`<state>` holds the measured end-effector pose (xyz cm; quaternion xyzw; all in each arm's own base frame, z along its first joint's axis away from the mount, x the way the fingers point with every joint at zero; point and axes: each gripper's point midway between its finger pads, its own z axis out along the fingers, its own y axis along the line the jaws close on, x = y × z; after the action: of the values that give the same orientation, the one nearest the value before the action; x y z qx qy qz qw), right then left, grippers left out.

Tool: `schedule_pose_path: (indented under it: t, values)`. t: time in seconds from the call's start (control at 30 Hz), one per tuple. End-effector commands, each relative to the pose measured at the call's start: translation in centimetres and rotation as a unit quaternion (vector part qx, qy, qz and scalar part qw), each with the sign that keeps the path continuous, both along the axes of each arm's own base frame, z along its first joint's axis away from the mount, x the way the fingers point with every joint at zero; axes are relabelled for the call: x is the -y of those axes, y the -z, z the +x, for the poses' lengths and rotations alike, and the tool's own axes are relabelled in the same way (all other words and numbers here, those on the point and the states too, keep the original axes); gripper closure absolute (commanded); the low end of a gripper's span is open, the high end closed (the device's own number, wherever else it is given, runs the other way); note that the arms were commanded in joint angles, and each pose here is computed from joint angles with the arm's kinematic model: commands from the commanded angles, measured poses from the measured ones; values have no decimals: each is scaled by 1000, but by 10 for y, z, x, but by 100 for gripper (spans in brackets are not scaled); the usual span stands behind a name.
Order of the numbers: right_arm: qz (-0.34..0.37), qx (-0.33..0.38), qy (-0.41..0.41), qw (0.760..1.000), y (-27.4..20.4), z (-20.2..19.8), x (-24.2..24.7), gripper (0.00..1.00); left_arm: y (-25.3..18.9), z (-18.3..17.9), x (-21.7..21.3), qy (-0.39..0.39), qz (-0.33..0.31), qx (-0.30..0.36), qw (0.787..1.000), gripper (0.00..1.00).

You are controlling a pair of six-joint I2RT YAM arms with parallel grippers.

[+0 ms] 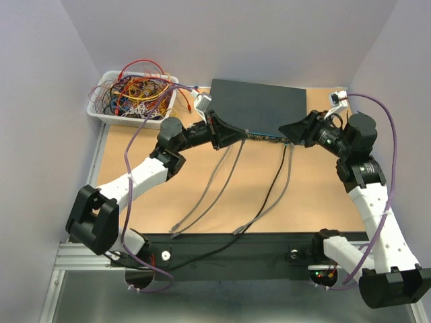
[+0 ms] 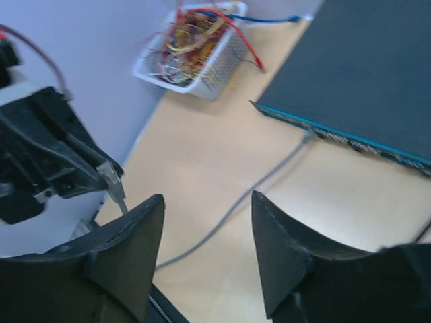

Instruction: Insert the plug into the switch port

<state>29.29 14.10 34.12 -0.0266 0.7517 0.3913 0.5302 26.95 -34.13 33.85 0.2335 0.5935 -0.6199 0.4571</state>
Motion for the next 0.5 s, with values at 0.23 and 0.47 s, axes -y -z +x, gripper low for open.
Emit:
schedule_pose_path:
  t: [0.23, 0.47]
  values:
    - [95, 109, -188, 972, -48, -50, -43, 45, -64, -79, -35, 197, -242, 34, 949, 100]
    - [90, 103, -209, 968, -38, -56, -47, 49, -65, -72, -35, 191, -266, 30, 944, 100]
